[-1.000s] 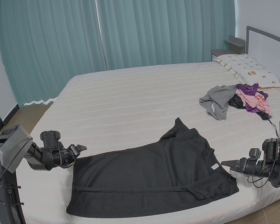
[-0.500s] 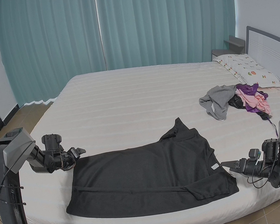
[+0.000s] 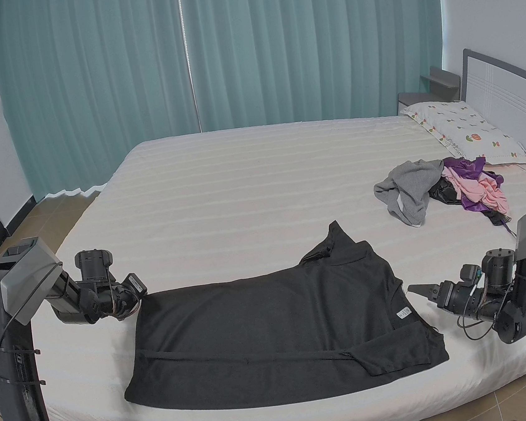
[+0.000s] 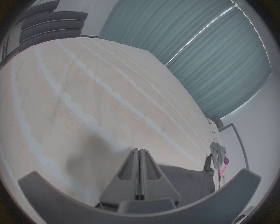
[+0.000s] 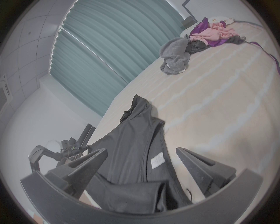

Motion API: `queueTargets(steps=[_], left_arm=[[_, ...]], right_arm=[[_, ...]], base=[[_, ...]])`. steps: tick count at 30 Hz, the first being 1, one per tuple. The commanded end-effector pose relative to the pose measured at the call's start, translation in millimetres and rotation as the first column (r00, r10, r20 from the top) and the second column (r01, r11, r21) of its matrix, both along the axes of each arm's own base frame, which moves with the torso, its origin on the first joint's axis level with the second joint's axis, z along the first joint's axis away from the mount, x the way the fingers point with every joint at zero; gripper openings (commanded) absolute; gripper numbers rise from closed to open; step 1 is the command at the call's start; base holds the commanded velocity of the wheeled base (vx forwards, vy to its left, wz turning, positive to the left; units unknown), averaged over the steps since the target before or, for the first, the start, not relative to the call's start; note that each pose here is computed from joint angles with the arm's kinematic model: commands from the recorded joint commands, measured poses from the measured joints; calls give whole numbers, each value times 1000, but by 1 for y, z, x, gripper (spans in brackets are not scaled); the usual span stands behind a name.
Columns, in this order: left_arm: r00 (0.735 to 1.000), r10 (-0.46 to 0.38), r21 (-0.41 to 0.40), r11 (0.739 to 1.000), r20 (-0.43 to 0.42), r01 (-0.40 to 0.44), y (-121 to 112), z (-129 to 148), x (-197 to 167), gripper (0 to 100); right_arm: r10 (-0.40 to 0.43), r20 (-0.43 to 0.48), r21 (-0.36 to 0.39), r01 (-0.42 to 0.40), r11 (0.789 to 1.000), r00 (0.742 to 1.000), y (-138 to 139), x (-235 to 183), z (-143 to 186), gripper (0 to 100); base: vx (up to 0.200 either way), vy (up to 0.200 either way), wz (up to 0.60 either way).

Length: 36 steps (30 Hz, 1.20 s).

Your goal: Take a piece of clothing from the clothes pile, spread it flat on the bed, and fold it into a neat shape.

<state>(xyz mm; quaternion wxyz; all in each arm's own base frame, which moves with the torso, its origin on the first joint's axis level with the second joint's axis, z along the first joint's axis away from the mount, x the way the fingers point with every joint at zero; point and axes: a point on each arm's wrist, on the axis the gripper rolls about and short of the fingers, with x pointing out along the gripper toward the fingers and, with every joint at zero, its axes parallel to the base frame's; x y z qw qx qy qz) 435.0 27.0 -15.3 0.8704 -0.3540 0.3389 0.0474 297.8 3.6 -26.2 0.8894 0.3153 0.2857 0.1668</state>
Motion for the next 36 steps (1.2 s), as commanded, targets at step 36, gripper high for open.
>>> queueTargets(steps=[36], left_arm=[[999,52,-86,995,9,-51,2,31,-18,0]], right_arm=[[-133,43,-151,138,979,990,79,190,-34,100]], base=[[0,0,0]])
